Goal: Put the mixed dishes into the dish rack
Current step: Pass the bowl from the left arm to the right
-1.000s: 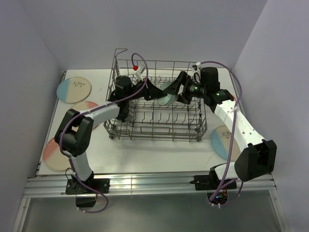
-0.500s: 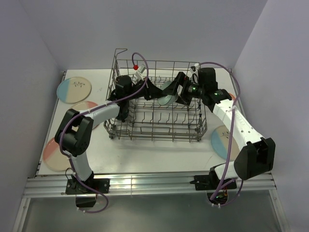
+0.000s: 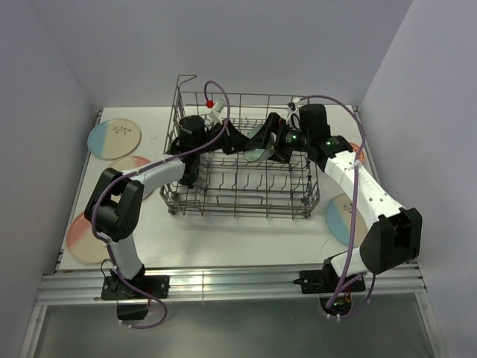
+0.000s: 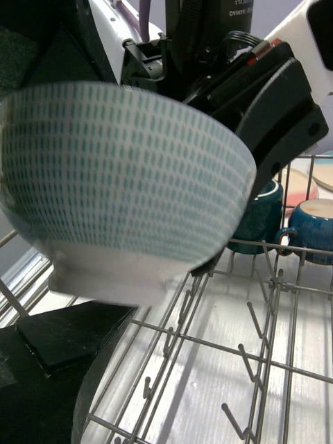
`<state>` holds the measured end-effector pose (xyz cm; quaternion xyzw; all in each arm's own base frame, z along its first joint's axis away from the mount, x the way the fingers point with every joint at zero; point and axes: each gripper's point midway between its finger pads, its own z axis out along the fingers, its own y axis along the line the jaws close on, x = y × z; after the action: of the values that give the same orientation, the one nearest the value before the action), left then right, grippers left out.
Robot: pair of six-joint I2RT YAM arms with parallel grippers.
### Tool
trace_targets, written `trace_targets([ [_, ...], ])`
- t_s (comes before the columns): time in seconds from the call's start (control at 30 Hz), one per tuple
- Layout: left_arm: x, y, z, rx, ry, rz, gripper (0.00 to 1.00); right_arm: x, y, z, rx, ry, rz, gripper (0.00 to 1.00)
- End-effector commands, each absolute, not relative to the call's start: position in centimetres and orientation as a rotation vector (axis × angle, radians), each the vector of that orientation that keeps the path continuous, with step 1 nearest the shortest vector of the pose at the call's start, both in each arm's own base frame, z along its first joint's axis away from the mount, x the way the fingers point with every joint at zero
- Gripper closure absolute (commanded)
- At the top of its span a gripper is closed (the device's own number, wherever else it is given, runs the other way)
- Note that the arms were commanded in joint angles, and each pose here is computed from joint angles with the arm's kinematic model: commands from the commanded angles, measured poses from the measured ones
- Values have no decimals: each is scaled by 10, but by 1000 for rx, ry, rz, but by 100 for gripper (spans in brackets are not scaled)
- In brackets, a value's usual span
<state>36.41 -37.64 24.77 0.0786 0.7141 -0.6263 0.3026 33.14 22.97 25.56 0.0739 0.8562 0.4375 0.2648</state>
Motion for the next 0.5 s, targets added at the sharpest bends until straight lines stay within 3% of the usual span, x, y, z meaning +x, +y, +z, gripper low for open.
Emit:
trace_targets([
  [0.0, 370, -384, 284, 269, 1778, -1641, 100, 339, 235, 277, 144, 2253, 1179, 3],
  [0.13, 370, -388, 276, 273, 1820, -1605, 100, 341, 235, 276, 142, 2254, 1169, 10],
  [0.47, 376, -392, 266, 276, 1901, -1451, 100, 339, 238, 275, 98, 2246, 1179, 43],
])
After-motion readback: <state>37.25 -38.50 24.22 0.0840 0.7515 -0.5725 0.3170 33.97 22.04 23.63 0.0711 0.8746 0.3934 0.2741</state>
